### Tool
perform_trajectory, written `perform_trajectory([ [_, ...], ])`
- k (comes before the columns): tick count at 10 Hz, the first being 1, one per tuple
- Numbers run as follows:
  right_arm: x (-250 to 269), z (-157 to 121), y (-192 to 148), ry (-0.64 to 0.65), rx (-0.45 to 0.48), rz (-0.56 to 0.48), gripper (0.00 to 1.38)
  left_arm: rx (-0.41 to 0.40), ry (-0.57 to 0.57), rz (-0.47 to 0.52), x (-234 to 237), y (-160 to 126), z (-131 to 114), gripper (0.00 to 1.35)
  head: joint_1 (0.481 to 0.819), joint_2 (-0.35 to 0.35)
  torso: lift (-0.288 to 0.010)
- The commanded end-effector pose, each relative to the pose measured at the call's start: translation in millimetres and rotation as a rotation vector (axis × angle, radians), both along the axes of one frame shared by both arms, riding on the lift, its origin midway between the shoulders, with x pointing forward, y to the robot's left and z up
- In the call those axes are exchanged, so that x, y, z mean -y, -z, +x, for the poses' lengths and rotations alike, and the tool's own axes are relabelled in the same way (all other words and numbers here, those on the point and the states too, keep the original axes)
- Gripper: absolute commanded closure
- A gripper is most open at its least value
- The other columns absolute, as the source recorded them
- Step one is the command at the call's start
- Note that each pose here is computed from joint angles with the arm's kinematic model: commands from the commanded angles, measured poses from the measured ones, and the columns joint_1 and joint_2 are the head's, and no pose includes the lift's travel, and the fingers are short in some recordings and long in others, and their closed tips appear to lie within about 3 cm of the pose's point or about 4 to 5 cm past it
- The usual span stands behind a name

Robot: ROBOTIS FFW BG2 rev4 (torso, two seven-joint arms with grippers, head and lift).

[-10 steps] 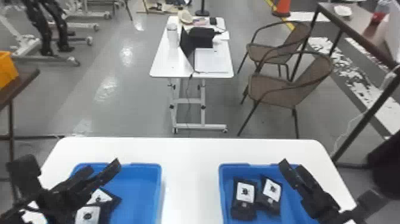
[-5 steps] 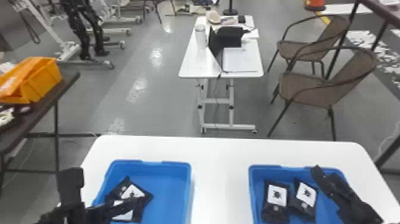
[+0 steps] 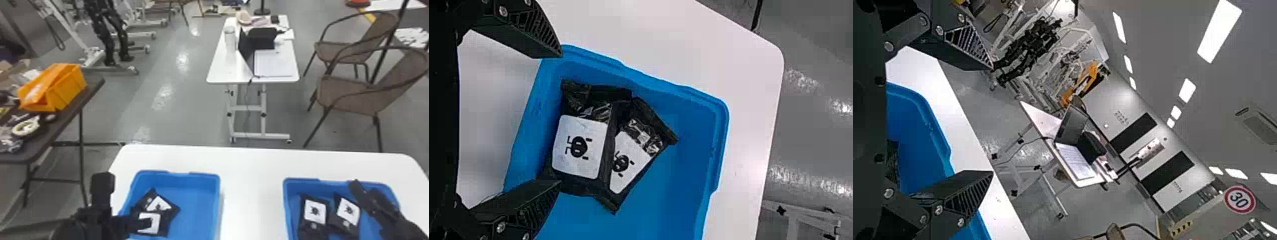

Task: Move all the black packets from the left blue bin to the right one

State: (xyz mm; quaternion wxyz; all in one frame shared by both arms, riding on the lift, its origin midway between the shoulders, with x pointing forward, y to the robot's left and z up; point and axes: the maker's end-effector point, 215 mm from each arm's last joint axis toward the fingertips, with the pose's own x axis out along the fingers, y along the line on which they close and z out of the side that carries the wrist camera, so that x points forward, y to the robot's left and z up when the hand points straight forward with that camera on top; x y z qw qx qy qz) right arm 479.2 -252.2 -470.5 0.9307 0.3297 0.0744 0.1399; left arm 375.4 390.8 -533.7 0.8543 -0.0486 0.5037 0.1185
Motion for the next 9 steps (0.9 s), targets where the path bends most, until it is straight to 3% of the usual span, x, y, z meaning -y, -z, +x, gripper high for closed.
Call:
perform_trajectory([
  [1, -5.6, -0.3, 1.3, 0.002, -0.001, 0.019, 0.29, -0.017, 0.023, 0.006, 2.2, 12.5, 7.6, 0.14, 0.695, 0.181, 0.000],
  [4, -6.7, -0.7, 1.5, -0.005, 0.002, 0.027, 0.29, -0.003, 0.077, -0.055, 15.2, 42.5, 28.8, 0.14, 0.695, 0.175, 0.000],
  [9, -8.1, -2.0, 2.0, -0.006, 0.005, 0.051, 0.29, -0.097, 0.100, -0.023, 11.7, 70.7, 21.8, 0.17, 0.695, 0.160, 0.000],
])
